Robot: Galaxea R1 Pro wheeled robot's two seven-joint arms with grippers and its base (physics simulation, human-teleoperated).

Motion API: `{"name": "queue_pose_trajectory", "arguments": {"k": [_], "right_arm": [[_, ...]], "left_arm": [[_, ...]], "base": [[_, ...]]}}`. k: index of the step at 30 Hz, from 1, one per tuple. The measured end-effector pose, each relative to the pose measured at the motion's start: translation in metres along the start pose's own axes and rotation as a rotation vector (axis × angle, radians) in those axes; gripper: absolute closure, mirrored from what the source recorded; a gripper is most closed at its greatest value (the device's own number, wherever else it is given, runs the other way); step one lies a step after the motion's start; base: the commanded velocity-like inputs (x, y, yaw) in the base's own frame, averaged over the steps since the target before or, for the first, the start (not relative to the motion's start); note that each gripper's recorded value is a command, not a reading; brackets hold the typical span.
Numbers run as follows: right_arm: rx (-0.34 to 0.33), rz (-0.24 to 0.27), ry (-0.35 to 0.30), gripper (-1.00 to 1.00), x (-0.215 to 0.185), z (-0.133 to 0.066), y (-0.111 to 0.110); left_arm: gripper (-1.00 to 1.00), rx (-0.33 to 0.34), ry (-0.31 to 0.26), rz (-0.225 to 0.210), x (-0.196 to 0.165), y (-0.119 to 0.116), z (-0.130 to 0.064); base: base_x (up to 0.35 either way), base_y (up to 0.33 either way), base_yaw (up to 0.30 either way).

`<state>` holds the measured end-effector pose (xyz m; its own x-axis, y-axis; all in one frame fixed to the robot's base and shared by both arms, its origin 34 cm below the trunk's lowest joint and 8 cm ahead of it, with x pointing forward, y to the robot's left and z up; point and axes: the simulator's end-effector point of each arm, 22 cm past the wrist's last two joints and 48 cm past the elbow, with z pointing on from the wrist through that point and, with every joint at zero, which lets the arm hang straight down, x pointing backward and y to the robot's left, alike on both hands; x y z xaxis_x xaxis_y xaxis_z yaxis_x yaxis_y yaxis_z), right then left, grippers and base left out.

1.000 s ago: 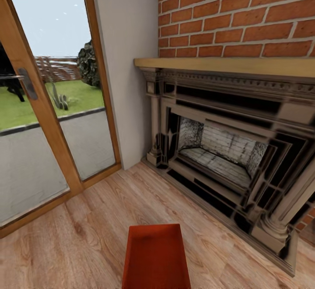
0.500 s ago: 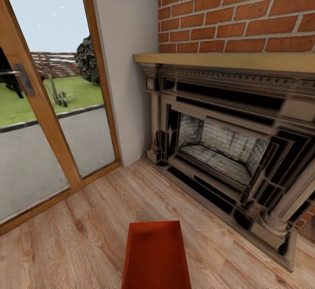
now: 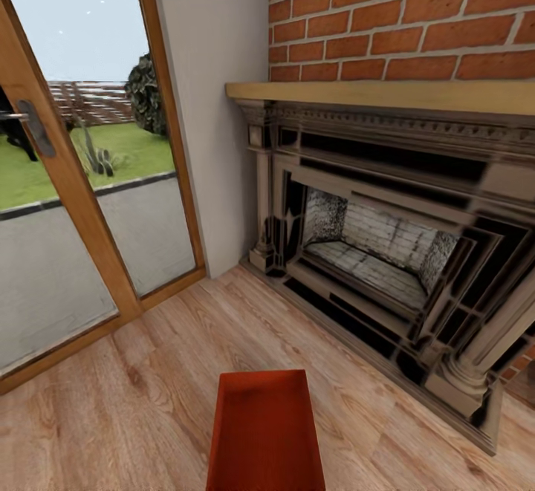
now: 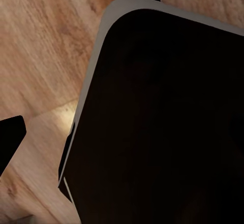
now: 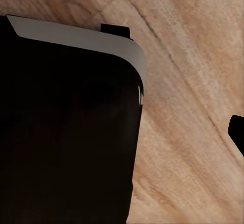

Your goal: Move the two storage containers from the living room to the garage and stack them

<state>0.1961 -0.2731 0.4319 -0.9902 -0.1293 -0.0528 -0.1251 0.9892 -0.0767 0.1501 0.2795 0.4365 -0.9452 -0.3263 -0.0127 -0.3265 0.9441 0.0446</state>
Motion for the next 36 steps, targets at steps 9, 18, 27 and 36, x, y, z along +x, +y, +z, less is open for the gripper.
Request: {"name": "queue_pose_trajectory", "arguments": {"k": [9,18,27,36], "right_arm": [[-0.006,-0.004,0.015,-1.0,0.006,0.0,0.002],[-0.007,-0.003,0.03,-1.0,0.011,0.001,0.002],[-0.008,-0.003,0.045,-1.0,0.017,0.001,0.003],[-0.008,-0.004,0.06,-1.0,0.023,0.001,0.004]], "left_arm": [[-1.0,-0.005,0.013,-0.001,0.005,0.002,0.0],[-1.0,-0.01,0.026,0.0,0.01,0.004,0.0],[-1.0,-0.014,0.039,0.0,0.015,0.005,0.0],[-1.0,-0.019,0.053,0.001,0.021,0.007,0.0]], "base": [[0.0,0.0,0.0],[0.0,0.0,0.0],[0.0,0.0,0.0],[0.0,0.0,0.0]]}}
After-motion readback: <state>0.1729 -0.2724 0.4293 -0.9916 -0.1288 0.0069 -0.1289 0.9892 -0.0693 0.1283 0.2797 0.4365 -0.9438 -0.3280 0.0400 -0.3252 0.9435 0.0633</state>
